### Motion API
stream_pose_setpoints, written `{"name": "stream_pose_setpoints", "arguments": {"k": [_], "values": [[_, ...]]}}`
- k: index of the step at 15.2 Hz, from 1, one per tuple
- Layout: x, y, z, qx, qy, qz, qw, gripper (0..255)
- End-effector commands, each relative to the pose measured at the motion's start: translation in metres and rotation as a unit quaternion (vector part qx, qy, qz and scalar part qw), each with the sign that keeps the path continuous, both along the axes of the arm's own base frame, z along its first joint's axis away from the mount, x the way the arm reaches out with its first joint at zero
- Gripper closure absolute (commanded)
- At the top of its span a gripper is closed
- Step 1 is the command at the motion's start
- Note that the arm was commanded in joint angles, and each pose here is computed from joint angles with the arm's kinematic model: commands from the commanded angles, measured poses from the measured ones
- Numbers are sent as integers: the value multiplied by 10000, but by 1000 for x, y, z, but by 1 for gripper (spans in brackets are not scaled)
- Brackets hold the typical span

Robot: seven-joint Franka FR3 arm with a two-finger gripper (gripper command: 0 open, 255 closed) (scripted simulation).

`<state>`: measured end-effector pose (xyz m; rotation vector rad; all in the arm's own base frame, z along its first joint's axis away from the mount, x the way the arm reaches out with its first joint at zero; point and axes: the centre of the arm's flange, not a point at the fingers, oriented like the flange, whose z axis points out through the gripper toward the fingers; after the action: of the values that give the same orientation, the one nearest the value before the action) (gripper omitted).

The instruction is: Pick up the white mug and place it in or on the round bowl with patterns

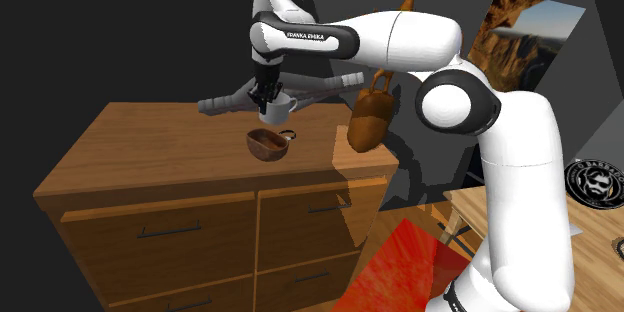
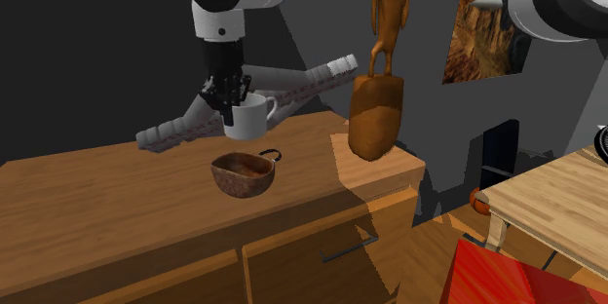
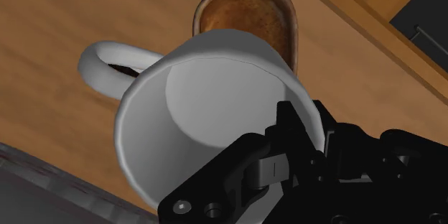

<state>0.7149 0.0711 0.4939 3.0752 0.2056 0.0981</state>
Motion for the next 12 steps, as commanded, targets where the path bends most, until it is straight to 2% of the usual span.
{"name": "stream_pose_setpoints", "arguments": {"k": [1,12], "values": [[2,1,-10,0,-4,-2,10000,255],[2,1,-68,0,-4,-2,10000,255]]}}
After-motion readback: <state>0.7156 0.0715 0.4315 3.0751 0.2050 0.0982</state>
